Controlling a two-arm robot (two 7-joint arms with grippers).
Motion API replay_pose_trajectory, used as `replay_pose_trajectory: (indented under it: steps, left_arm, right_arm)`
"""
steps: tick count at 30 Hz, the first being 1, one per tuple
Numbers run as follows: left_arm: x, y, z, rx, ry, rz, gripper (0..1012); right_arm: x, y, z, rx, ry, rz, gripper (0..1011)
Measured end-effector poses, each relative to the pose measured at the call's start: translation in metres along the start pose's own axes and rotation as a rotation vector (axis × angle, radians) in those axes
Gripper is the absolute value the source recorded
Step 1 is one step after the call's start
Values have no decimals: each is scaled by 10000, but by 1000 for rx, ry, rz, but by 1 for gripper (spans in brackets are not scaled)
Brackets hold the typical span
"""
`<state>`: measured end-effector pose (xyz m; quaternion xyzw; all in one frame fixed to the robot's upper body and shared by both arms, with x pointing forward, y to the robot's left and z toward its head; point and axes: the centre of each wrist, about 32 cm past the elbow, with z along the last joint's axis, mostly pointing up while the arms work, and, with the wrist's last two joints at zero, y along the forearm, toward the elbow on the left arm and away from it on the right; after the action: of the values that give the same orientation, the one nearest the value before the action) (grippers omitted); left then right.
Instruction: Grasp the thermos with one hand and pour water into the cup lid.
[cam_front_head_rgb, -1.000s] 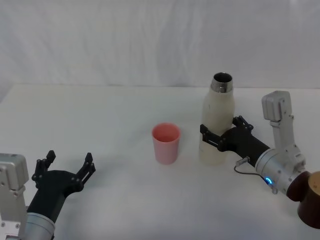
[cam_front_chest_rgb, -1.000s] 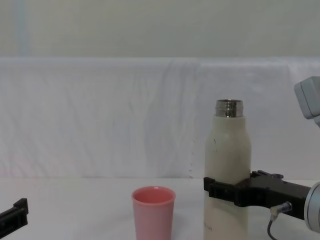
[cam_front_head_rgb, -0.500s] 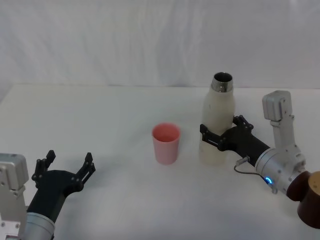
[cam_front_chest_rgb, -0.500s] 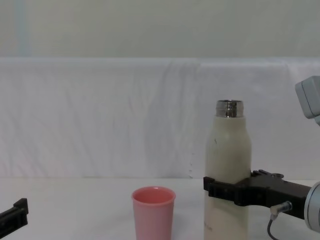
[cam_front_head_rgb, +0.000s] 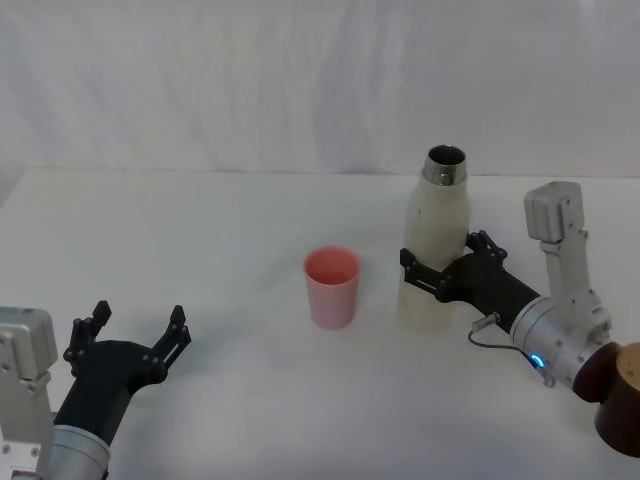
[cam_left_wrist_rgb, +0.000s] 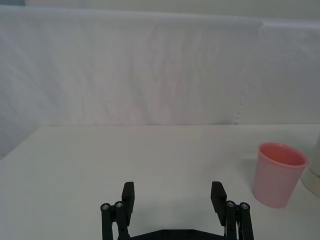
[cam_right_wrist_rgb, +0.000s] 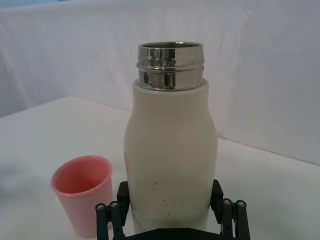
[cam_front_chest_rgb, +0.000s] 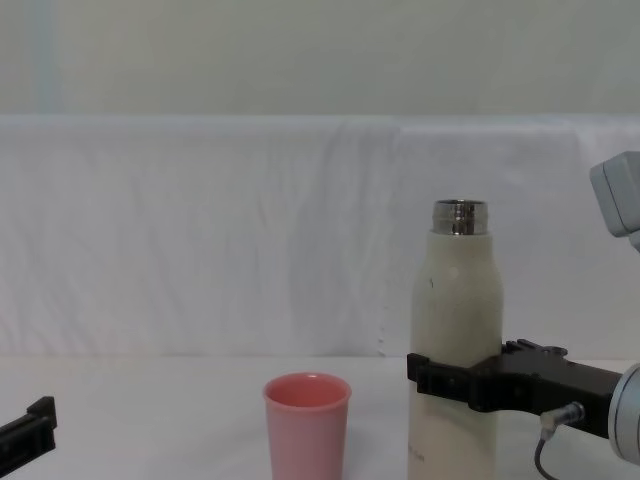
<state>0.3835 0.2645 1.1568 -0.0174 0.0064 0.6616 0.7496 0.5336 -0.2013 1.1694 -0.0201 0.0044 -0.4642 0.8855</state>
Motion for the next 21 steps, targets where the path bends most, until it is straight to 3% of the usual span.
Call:
replay_pose_trajectory:
  steps: [21]
  left_arm:
    - [0,0,0,0,0,0,1001]
  right_arm:
    - [-19,-70,-28,6,5,1,1001]
